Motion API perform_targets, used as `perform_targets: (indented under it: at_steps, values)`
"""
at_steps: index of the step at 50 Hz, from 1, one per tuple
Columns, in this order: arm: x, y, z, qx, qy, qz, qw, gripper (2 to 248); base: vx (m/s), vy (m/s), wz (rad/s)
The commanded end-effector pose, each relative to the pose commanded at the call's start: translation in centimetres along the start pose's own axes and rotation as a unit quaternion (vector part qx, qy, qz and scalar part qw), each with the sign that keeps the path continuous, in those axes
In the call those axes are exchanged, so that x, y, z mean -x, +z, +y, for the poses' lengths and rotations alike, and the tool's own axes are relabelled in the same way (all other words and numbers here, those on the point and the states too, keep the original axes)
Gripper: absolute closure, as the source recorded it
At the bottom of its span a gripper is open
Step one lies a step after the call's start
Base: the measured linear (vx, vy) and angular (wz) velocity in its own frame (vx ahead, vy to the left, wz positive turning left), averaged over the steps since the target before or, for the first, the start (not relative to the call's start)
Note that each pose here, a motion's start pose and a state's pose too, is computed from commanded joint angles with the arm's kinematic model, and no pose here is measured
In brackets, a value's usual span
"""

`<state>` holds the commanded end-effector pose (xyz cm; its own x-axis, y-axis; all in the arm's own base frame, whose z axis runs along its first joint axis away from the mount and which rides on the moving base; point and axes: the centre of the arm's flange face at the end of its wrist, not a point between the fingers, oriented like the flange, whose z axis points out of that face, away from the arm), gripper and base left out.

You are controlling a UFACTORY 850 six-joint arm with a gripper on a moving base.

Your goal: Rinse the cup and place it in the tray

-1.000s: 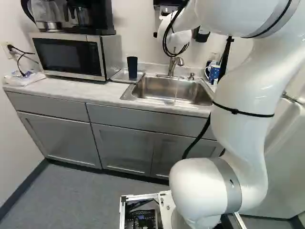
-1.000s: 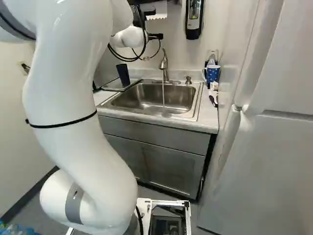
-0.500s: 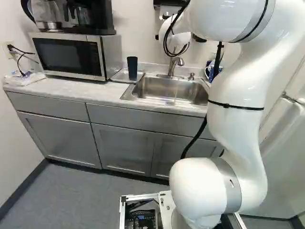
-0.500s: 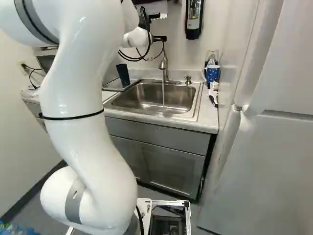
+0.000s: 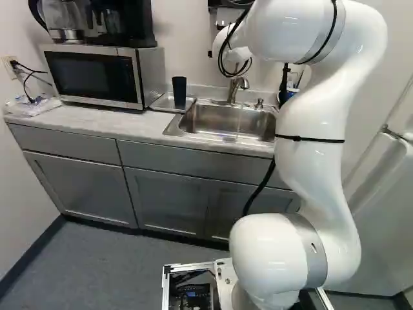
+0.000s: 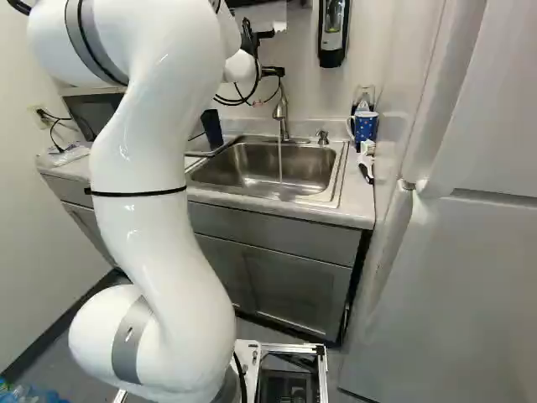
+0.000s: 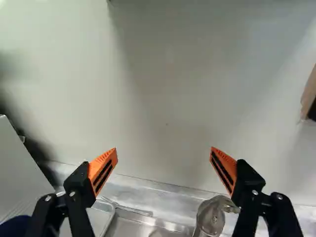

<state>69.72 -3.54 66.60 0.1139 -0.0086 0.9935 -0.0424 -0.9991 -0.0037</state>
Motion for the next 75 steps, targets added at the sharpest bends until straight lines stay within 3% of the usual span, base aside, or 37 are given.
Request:
perform_targets:
  at_steps: [29,75]
  values:
    - [0.3,-0.6,-0.1,0.000,0.000,-0.019,0.9998,3,0.000,0.000,0.000]
    - [1.1,-6.2,0.4,0.005,0.001,-0.075,0.9972,3,0.000,0.000,0.000]
